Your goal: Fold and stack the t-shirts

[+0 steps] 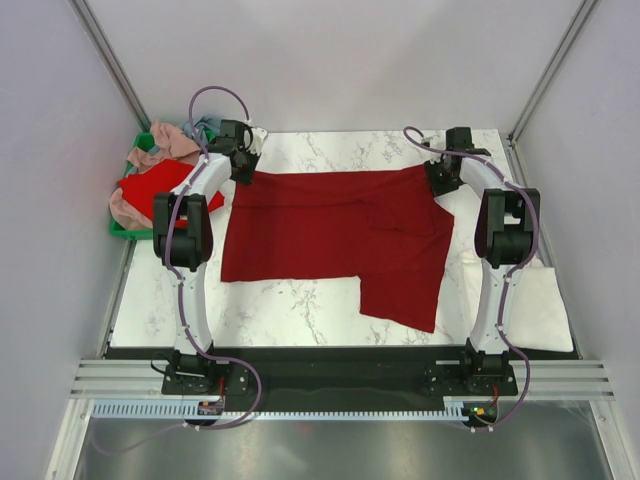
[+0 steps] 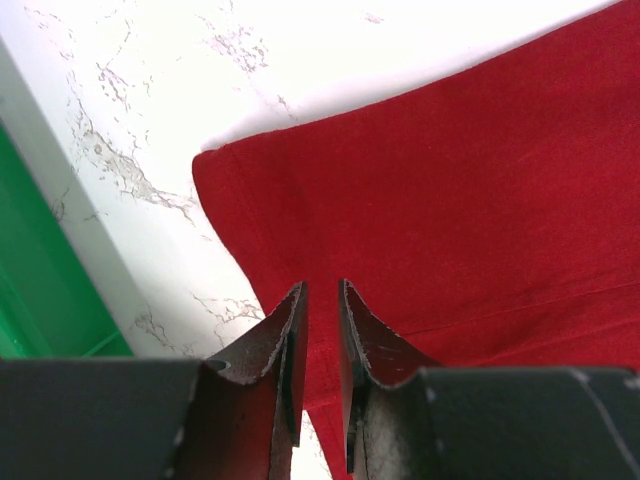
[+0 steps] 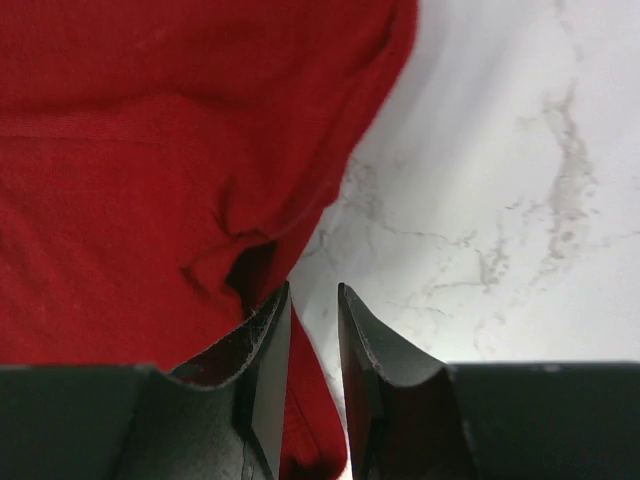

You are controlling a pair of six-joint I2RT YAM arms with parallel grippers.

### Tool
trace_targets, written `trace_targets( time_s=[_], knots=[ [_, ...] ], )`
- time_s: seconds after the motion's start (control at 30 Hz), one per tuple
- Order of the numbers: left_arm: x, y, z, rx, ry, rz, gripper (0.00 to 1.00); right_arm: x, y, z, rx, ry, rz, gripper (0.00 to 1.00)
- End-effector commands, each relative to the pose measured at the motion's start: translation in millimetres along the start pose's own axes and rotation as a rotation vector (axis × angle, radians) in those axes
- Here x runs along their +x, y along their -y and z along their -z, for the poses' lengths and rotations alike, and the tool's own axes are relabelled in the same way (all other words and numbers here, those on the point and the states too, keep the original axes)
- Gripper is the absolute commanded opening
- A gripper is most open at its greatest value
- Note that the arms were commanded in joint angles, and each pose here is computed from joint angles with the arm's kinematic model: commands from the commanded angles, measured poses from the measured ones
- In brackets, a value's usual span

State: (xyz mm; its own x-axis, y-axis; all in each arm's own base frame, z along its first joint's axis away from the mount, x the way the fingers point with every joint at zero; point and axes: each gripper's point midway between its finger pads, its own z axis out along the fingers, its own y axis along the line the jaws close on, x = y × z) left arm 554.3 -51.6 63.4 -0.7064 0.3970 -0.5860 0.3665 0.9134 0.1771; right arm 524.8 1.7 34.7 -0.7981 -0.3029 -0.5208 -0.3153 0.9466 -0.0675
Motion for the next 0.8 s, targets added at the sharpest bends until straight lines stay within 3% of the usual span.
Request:
trace_targets(
  time_s=[0.0, 0.53, 0.77],
  knots=[
    [-22, -7, 14, -0.034, 0.066, -0.03, 0.24, -3, -20, -11, -0.035, -0.012, 0.029, 0.33],
    [-23, -7, 12, -0.033, 0.067, -0.029, 0.25, 16, 40, 0, 0.208, -0.074, 0.008, 0.31],
    [-23, -7, 10, -0.03, 0.069, -0.026, 0.24, 11, 50, 8, 0.229, -0.054, -0.01, 0.31]
  ],
)
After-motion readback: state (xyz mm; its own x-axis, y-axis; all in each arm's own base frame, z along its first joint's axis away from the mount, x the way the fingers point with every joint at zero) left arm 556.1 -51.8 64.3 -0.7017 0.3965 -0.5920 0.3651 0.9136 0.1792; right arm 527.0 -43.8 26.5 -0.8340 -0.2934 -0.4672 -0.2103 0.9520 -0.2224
